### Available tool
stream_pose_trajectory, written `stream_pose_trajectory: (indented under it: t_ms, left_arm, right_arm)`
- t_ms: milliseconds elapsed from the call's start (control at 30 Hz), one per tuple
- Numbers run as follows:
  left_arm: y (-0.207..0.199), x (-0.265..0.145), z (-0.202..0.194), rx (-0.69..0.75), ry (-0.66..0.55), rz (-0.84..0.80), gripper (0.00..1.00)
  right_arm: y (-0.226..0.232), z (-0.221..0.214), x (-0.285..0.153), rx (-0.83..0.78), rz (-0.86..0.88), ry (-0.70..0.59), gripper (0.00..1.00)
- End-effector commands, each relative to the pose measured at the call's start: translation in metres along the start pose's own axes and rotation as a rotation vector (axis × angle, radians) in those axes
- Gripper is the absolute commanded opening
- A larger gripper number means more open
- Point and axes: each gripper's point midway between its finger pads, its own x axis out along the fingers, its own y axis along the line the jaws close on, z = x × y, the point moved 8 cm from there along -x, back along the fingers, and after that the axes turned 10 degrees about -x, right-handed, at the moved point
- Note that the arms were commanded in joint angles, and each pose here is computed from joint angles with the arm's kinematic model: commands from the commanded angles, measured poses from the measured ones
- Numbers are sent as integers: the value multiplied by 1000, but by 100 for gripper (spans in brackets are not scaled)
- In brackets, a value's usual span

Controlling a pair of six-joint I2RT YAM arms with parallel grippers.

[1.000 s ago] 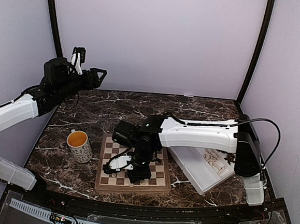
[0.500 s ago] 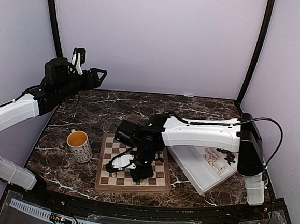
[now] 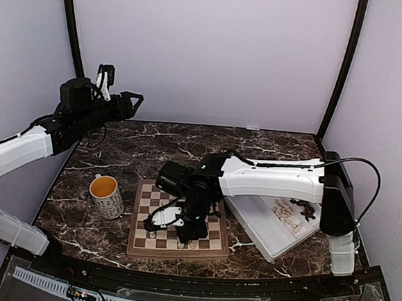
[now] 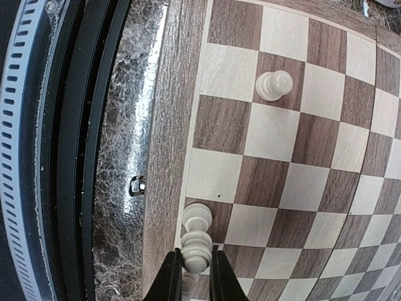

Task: Set up the chess pieces on the board
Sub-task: Move the king to e1.

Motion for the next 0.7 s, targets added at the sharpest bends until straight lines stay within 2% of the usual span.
stream_pose_trajectory:
  t_ms: [0,33,133,300,400,500,667]
  left_arm:
    - [2,1,0,-11,-12,-19,67]
    - [2,1,0,-11,-12,-20,67]
    - [1,1,0,-12,-7,-24,67]
    - [1,4,-2,-11,9,-39,67]
    - [0,6,-4,-6,23,-52,66]
    - [-3,9,-5,3,41,-84,66]
    - [-9,15,-11,9,91,-166,61]
  right_arm:
    - [-1,-5,-6,7,-24,15,17]
    - [-2,-3,-8,9,-27,6,25]
    - [-2,2,-17,6,-25,-25,35]
    - [-9,3,-54,26,-24,-117,43]
    - [-15,-8,-84,53,-46,-172,45]
    - [-23,-39,-104,118,-94,-201,45]
    - [-40,-121,-131,333,-234,-222,42]
